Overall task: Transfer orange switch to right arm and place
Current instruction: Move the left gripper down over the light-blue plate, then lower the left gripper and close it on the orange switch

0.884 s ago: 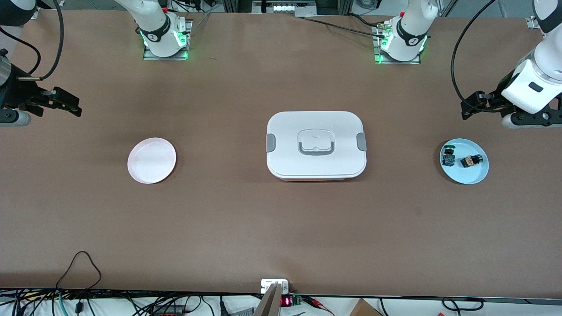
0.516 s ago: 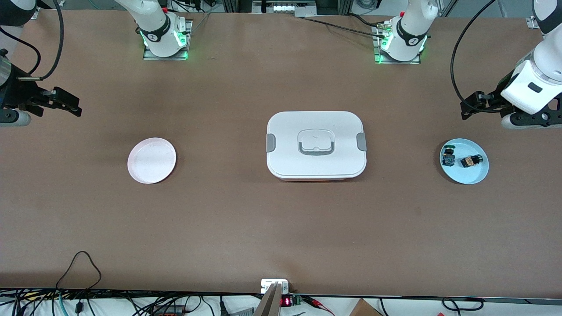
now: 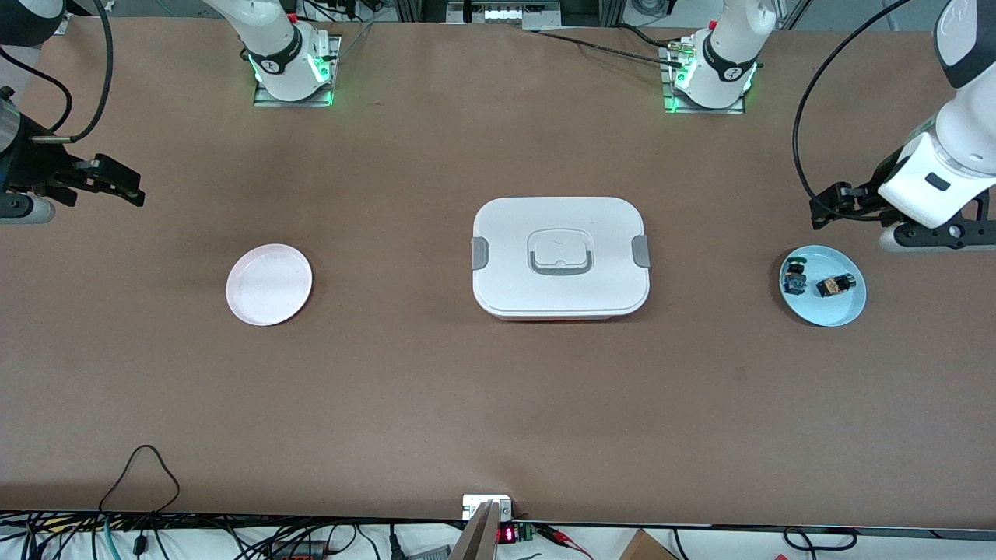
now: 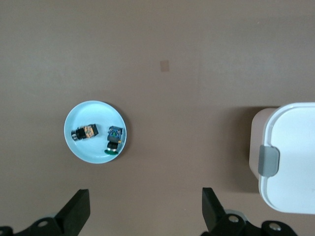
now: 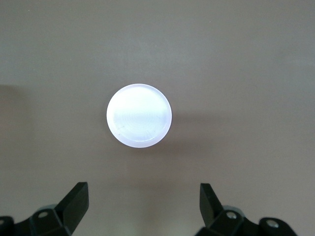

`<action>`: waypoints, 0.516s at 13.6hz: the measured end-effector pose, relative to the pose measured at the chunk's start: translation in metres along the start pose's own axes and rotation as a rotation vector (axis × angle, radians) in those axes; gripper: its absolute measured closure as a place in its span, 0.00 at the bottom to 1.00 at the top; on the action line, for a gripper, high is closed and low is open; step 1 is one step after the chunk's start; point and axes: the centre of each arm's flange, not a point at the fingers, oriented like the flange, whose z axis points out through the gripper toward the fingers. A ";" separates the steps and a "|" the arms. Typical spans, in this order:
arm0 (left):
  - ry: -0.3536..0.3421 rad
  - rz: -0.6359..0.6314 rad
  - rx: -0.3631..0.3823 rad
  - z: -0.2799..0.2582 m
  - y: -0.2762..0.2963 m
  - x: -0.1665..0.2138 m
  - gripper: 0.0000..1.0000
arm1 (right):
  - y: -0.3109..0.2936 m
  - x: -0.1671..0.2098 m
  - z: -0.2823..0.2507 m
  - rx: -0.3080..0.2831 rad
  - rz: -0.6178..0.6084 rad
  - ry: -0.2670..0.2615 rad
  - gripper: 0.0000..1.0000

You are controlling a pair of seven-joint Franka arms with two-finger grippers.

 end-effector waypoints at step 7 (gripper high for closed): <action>-0.040 0.039 0.005 0.031 0.029 0.037 0.00 | 0.000 0.000 0.000 0.000 0.000 0.001 0.00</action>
